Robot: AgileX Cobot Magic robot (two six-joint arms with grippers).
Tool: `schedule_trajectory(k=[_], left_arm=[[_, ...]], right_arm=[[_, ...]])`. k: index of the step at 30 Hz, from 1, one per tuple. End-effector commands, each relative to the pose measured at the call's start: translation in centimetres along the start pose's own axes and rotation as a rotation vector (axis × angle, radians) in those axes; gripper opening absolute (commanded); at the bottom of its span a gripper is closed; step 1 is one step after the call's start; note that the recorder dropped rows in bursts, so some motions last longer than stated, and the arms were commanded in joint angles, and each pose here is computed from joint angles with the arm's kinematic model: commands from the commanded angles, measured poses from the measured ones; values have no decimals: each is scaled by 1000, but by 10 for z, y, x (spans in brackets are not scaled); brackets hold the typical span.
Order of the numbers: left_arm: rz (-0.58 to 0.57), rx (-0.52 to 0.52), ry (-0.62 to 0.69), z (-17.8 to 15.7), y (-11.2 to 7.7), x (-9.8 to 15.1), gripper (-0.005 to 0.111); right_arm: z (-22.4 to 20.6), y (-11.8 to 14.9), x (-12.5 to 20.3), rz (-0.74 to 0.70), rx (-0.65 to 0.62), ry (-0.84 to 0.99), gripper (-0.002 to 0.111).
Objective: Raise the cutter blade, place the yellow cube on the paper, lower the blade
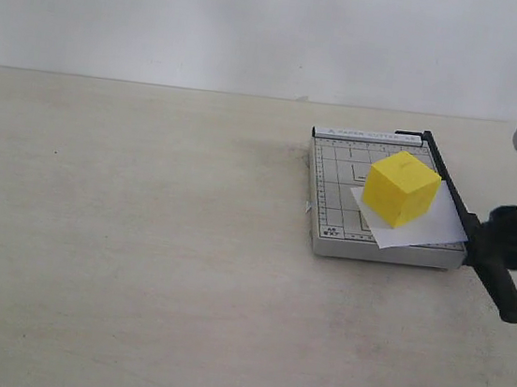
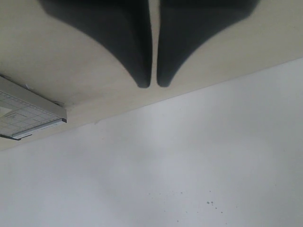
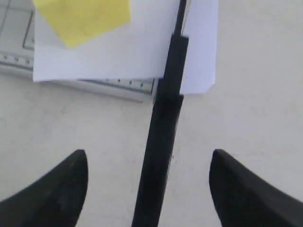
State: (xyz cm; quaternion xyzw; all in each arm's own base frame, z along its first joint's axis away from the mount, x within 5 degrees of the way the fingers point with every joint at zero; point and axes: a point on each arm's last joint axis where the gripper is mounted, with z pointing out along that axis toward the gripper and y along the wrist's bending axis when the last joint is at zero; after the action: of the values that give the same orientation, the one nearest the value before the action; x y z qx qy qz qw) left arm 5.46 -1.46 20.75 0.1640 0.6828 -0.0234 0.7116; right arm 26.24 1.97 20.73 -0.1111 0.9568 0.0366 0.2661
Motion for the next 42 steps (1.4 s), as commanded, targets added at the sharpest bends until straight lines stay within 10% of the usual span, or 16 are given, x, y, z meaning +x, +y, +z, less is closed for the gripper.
schedule_trajectory(k=[1,10,26,42], left_arm=[[-18,-1,2,0,0,1,4],[-15,-1,2,0,0,1,4],[-15,-1,2,0,0,1,4],[-15,-1,3,0,0,1,4]], right_arm=[[-22,1,-21,-31,-20,-86,64],[-116,46,9,-118,-264,-646,13],[-167,70,148,-72,-214,-1013,12],[-168,71,159,21,-257,-1042,12]])
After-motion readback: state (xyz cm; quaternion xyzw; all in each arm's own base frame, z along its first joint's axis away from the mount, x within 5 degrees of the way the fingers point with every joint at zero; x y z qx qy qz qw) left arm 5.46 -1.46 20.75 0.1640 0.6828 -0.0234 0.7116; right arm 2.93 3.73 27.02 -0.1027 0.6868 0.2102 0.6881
